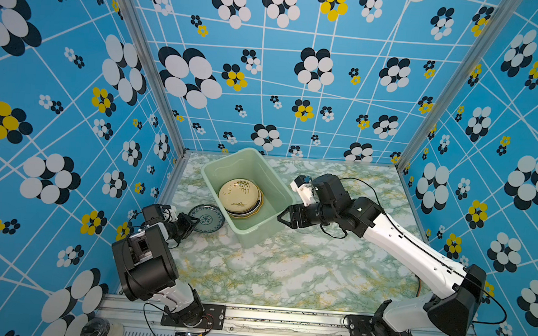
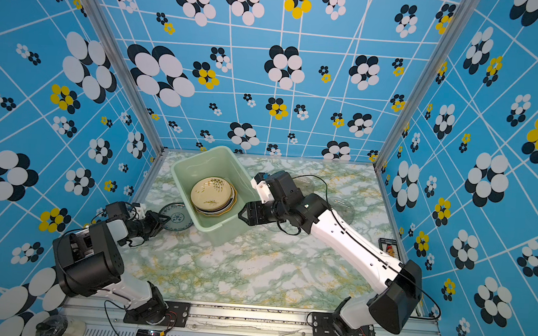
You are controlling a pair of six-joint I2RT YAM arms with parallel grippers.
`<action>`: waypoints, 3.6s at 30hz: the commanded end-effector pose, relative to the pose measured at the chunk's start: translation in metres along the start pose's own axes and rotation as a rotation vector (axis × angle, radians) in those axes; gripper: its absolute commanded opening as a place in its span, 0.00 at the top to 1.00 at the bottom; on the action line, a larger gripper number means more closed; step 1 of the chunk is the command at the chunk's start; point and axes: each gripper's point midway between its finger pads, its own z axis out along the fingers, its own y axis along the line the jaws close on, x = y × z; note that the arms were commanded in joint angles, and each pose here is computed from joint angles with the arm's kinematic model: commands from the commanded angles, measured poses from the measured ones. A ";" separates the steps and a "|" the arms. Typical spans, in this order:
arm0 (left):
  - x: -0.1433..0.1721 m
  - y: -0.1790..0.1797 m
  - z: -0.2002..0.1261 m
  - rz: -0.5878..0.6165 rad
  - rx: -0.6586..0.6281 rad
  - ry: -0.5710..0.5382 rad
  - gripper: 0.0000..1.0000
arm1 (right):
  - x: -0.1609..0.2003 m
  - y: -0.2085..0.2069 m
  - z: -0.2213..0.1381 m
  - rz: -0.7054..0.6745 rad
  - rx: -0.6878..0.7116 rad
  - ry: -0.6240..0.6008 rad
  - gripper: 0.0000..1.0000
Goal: Place the plates into the plastic bin on the countertop
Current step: Pick up the plate from the middle-left of the table, then place the plate in the plastic bin.
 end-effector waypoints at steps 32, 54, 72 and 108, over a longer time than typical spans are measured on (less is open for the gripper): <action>0.011 -0.008 -0.075 -0.223 -0.256 -0.315 0.99 | -0.040 0.036 -0.028 0.134 -0.111 -0.120 0.32; 0.050 -0.251 -0.217 0.000 0.310 -0.337 0.98 | -0.073 0.076 -0.074 0.116 -0.246 -0.275 0.34; 0.171 -0.280 -0.172 0.153 0.402 0.172 0.97 | -0.065 0.043 -0.076 0.065 -0.274 -0.217 0.32; 0.191 -0.304 -0.136 0.152 0.471 0.255 0.94 | -0.057 0.035 -0.013 0.246 -0.427 -0.139 0.75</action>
